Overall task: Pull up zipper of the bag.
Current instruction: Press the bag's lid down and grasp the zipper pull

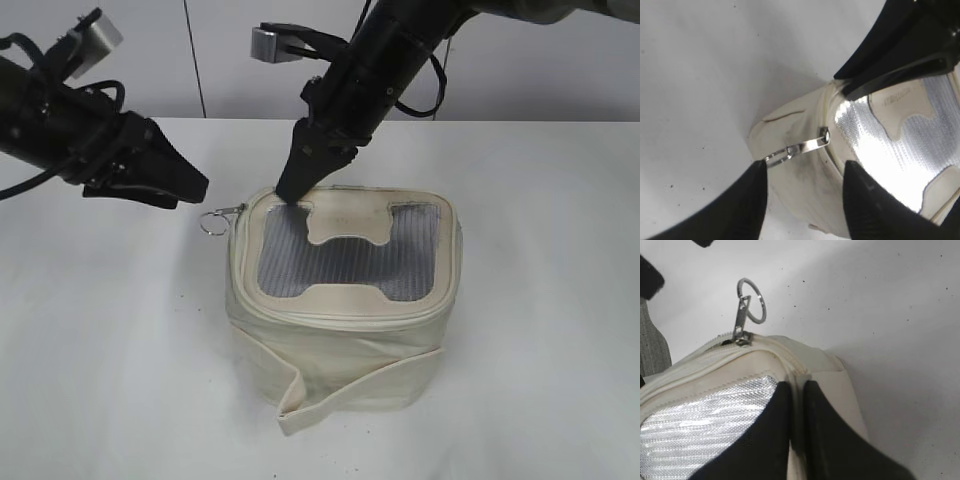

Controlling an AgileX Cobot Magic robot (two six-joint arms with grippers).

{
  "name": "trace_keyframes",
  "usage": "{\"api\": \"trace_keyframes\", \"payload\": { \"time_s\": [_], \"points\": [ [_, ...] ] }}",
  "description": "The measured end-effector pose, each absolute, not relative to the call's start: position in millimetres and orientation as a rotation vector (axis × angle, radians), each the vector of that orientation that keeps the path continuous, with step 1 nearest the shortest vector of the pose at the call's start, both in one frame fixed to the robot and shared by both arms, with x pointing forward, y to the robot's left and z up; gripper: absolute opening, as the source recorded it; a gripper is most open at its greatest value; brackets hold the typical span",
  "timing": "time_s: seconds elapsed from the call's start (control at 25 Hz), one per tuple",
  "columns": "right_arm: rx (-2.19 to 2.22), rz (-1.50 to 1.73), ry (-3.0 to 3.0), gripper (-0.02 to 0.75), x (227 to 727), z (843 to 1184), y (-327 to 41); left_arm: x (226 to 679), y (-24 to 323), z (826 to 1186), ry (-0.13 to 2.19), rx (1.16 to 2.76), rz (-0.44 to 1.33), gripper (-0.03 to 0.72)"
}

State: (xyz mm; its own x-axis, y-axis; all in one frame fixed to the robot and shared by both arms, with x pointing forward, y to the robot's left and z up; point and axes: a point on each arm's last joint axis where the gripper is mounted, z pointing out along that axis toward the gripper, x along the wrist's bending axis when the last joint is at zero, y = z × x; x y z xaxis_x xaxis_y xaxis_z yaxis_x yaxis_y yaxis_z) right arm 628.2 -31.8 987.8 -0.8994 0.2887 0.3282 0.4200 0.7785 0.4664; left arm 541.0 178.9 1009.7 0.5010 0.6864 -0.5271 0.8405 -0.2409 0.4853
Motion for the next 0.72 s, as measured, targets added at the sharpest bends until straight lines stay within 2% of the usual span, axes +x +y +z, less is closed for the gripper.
{"api": "trace_keyframes", "payload": {
  "time_s": [0.16,0.28,0.48,0.6,0.72],
  "points": [
    [-0.574,-0.796,-2.726,0.049,628.2,987.8,-31.8,539.7,179.8,1006.4,1.202,2.058,-0.255,0.438],
    [-0.581,-0.795,-2.723,0.049,628.2,987.8,-31.8,537.5,176.9,1005.5,1.077,2.137,-0.212,0.456],
    [-0.585,-0.794,-2.721,0.048,628.2,987.8,-31.8,529.9,163.5,1000.7,0.750,2.350,-0.083,0.465],
    [-0.585,-0.794,-2.721,0.048,628.2,987.8,-31.8,528.7,158.3,996.8,0.636,2.457,0.021,0.465],
    [-0.586,-0.793,-2.722,0.048,628.2,987.8,-31.9,530.5,152.5,996.2,0.582,2.488,0.122,0.465]
  ]
}}
